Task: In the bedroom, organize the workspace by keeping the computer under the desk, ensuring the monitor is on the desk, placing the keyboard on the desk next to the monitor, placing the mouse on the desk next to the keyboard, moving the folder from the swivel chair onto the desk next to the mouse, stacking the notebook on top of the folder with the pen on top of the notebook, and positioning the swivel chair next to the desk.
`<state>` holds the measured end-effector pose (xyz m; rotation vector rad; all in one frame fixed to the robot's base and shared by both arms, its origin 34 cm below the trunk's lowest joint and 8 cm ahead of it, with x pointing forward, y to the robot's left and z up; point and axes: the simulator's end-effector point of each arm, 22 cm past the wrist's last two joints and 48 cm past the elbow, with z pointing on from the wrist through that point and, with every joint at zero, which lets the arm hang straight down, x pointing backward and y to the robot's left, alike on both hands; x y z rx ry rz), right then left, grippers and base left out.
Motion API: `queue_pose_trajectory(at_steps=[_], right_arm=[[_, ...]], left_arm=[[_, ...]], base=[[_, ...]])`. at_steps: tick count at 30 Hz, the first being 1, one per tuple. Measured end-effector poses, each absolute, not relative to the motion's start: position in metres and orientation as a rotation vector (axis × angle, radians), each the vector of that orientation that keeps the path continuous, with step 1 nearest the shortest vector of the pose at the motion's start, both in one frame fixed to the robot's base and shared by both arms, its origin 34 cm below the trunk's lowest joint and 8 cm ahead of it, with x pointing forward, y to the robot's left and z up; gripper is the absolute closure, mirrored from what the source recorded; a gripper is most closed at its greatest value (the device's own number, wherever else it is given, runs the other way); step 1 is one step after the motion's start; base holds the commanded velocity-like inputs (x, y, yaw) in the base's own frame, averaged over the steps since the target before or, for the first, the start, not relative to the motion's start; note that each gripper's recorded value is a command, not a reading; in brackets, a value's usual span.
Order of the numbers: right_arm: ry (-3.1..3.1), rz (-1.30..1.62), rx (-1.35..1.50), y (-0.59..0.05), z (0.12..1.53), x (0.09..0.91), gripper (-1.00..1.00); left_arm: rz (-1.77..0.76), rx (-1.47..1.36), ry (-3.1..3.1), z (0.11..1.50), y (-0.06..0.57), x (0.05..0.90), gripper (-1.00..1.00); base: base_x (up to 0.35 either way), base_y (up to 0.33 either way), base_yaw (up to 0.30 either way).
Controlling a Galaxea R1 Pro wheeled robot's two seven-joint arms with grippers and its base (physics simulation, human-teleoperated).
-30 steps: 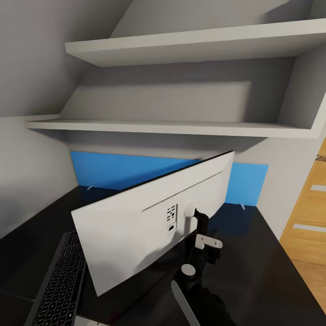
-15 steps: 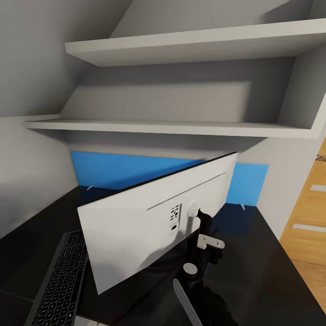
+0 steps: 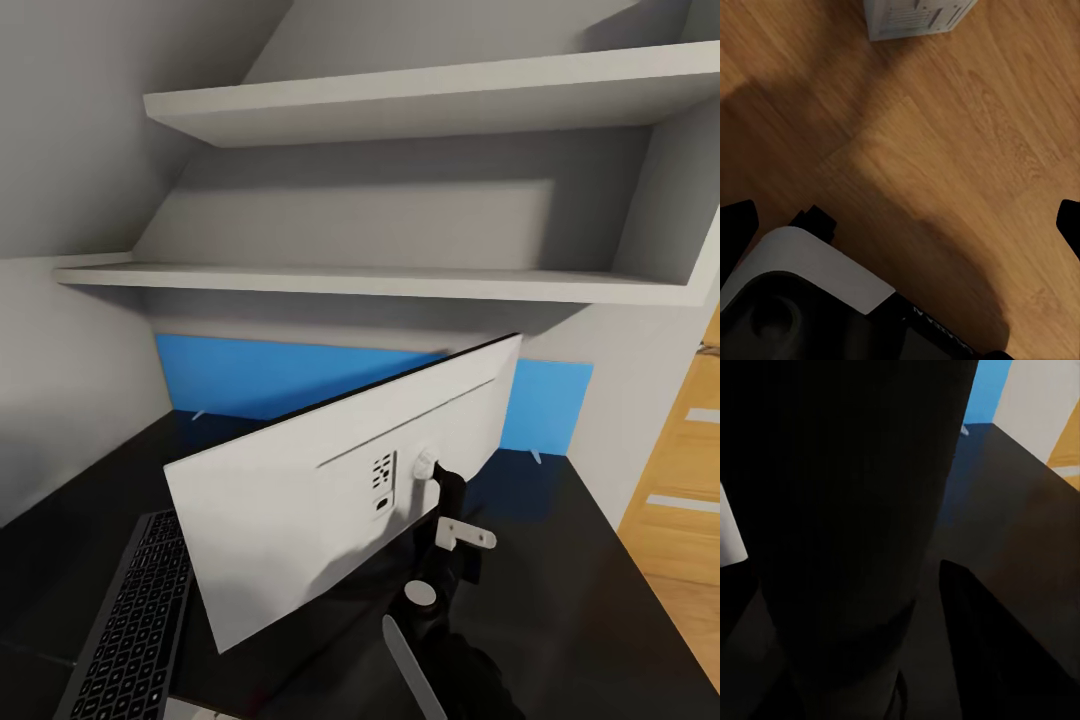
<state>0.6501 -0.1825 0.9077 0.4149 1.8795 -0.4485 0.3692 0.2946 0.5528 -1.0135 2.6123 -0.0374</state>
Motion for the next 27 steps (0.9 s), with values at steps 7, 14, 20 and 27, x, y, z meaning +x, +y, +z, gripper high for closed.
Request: queue_pose_trajectory(at_steps=[7, 14, 20, 27], right_arm=[[1.879, -0.448, 0.416, -0.1832, 0.9077, 0.6503, 1.00], [1.879, -0.449, 0.417, -0.1841, 0.9077, 0.6506, 1.00], [1.880, -0.445, 0.421, -0.1841, 0.9079, 0.6519, 1.00], [1.878, -0.443, 0.423, -0.1845, 0.9097, 0.6533, 1.00]], left_arm=[[-0.036, -1.014, 2.613, 0.5527, 0.2948, 0.3690, -1.00], [-0.033, -1.014, 2.612, 0.5528, 0.2952, 0.3690, -1.00], [-0.034, -1.013, 2.613, 0.5526, 0.2949, 0.3690, -1.00], [-0.036, -1.014, 2.613, 0.5527, 0.2948, 0.3691, -1.00]], base=[[0.000, 0.000, 0.000], [0.000, 0.000, 0.000], [-0.078, -0.069, 0.000], [-0.055, -0.049, 0.000]])
